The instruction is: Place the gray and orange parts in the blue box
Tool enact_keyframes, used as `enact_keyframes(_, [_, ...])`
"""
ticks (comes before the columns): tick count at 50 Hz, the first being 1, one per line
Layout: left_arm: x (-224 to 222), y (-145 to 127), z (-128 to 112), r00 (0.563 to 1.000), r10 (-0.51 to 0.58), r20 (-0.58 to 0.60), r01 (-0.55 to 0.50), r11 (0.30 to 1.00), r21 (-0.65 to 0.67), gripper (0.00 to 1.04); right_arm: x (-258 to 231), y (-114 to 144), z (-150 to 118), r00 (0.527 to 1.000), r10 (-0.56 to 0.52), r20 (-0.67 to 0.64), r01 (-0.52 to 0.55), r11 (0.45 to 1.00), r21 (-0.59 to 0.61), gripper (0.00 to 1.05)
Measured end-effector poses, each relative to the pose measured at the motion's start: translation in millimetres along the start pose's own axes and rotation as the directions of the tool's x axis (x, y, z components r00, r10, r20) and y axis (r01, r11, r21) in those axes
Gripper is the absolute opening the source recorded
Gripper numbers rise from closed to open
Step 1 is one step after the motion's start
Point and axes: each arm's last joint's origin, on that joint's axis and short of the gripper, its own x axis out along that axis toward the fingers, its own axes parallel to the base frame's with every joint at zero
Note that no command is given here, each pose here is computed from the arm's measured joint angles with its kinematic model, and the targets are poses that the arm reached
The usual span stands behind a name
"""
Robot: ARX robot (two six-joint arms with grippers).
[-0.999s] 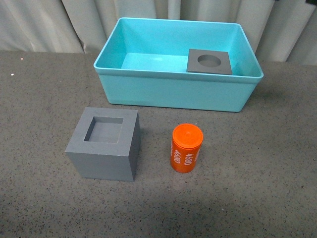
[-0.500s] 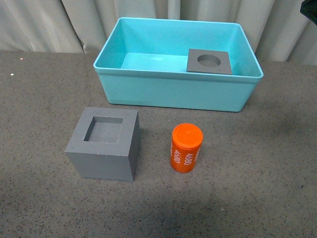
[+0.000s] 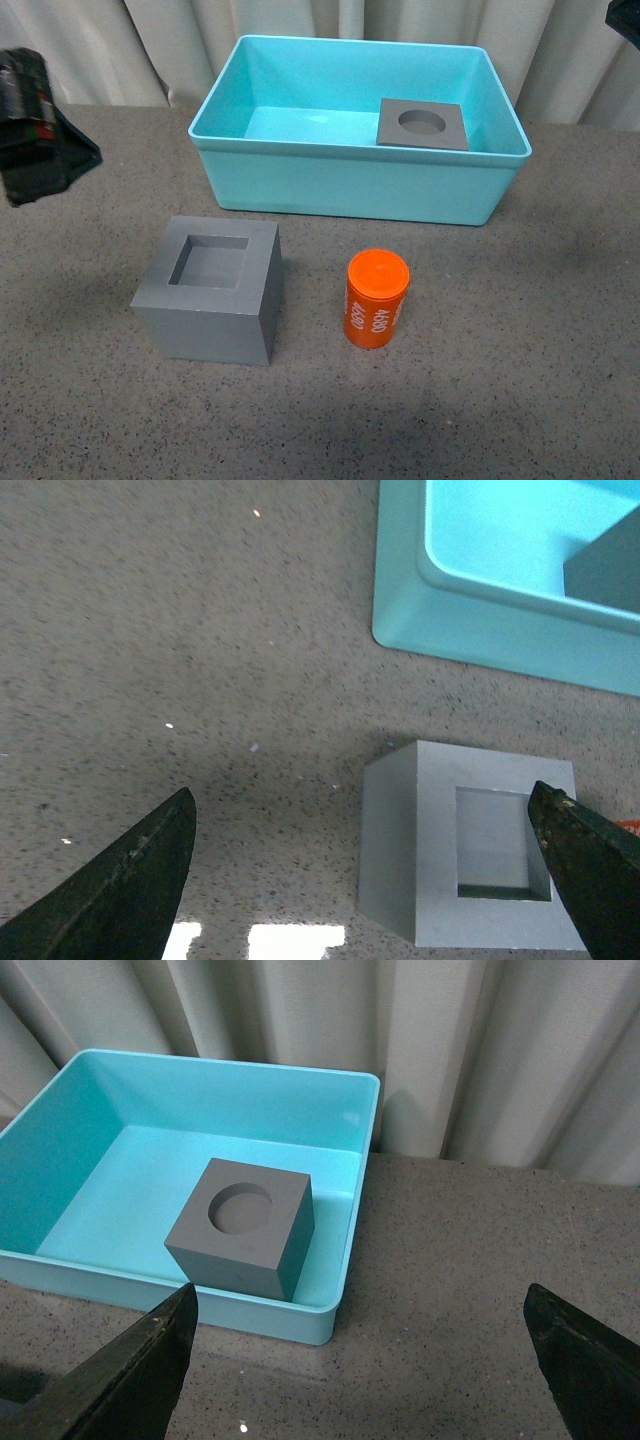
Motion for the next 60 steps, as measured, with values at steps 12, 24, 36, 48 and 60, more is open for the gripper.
enact_keyframes(12, [30.1,-26.0,-13.7,0.987,-0.051,-0.153,0.061,0.996,0.062,0.98,0.0,0.0,0.0,1.000,0.000,0.000,0.000,1.000,-0.002,0.95])
enact_keyframes(24, [52.5,-35.8,-20.2,0.982,-0.022,-0.186,0.041,0.994,0.098,0.98,0.0,0.0,0.0,1.000,0.000,0.000,0.000,1.000,-0.002,0.95])
enact_keyframes(36, [73.7,-31.7,-31.9,0.968,0.045,-0.248,-0.027,0.997,0.075,0.91,0.0,0.0,0.0,1.000,0.000,0.000,0.000,1.000,-0.002,0.95])
enact_keyframes(48, [74.0,-37.7,-31.5,0.965,0.036,-0.260,-0.020,0.998,0.066,0.45,0.0,0.0,0.0,1.000,0.000,0.000,0.000,1.000,-0.002,0.95])
enact_keyframes(60, [59.6,-42.7,-22.7,0.974,0.018,-0.224,-0.005,0.998,0.060,0.18,0.0,0.0,0.0,1.000,0.000,0.000,0.000,1.000,-0.002,0.95])
